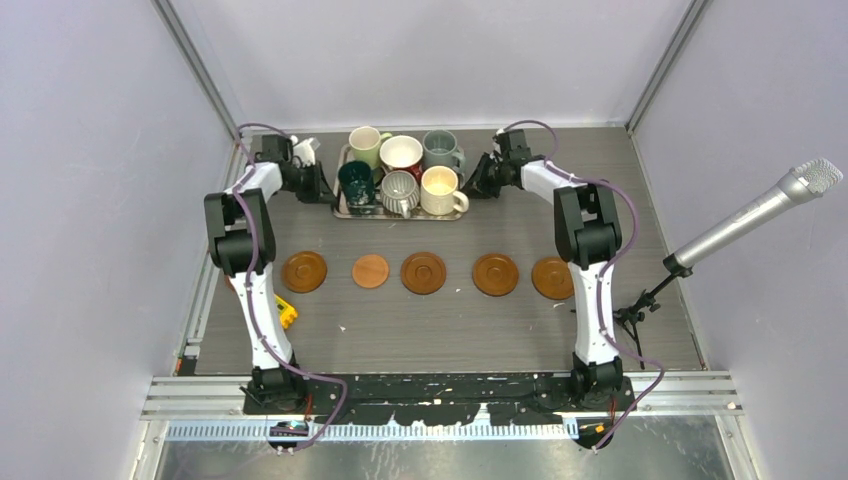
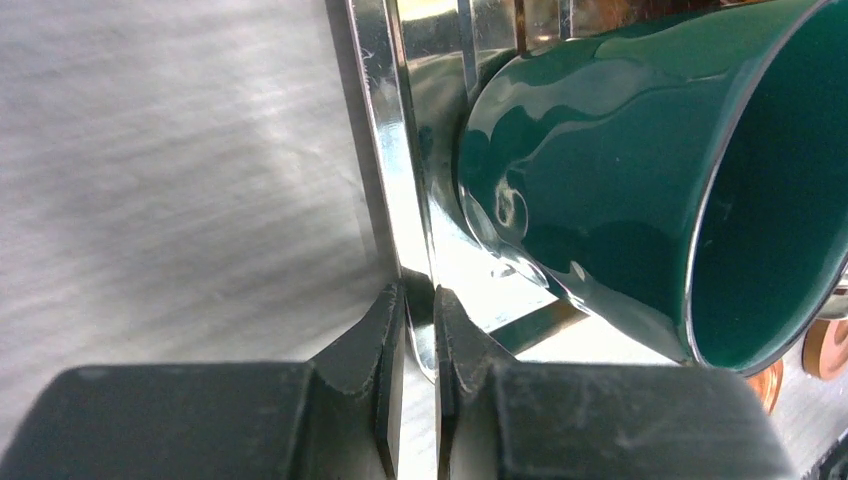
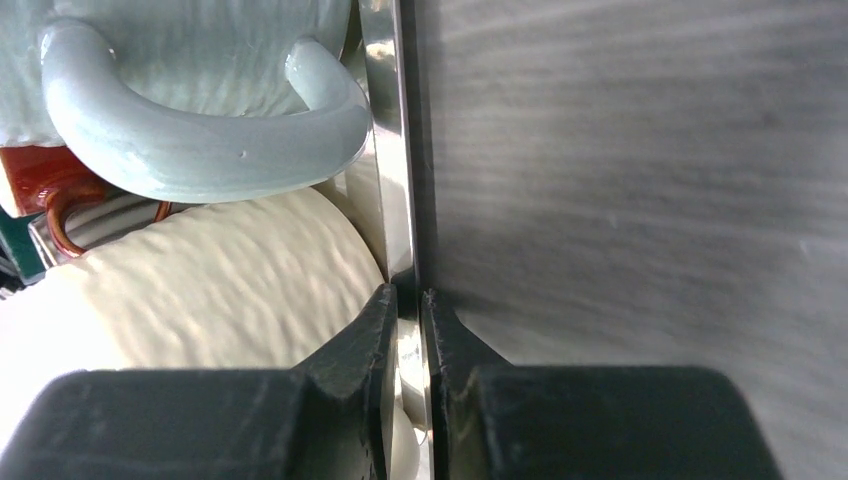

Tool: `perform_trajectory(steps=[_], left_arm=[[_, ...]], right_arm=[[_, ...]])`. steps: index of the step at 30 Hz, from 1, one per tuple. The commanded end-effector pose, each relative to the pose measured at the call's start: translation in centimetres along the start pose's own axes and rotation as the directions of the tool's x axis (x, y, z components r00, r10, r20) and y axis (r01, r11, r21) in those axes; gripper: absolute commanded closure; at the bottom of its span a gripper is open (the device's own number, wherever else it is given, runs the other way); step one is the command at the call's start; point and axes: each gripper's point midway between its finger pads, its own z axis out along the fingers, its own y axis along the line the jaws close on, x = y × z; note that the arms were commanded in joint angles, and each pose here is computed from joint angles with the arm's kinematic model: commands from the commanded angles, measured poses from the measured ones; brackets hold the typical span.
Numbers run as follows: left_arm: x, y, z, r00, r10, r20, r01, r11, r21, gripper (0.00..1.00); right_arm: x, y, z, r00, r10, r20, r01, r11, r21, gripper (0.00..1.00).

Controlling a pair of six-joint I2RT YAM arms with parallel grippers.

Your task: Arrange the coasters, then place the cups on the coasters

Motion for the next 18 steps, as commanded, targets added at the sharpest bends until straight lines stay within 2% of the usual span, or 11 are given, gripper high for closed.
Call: perform_trajectory(steps=[1,6,10,14,16,18], left_arm=[[5.5,-5.1,-0.6,0.984,0.025,-0.176,-0.010,0.996,0.087,1.00],[6.4,-4.2,-1.1,0.981,0.016,-0.194,-0.012,1.000,0.022,1.00],[5.9,-4.0,-1.4,0.982,-0.006,-0.190,0.007,1.000,0.007,0.96],[5.0,-3.7,-2.5,0.987,0.004,-0.163,-0.010,0.999,-0.032,0.79],[4.3,-3.4,-3.4,0.990,0.002,-0.144,-0.010,0.998,-0.057,0.69],[3.6,-3.0,-4.4,0.992,-0.002,-0.123,-0.006,0.997,-0.072,0.59]], right_arm=[[4.6,-1.9,-2.2,0.992,-0.007,-0.124,0.020,0.994,0.107,0.84],[5.1,-3.0,-2.9,0.992,-0.015,-0.129,0.034,0.989,0.145,0.82],[3.9,-2.8,-3.8,0.994,-0.060,-0.088,0.075,0.982,0.173,0.74],[0.9,-1.5,-5.8,0.988,-0.152,-0.006,0.150,0.967,0.206,0.64],[-0.3,-0.7,-6.9,0.982,-0.187,0.019,0.179,0.960,0.216,0.55],[-1.3,0.2,-7.9,0.976,-0.214,0.046,0.199,0.956,0.217,0.49]])
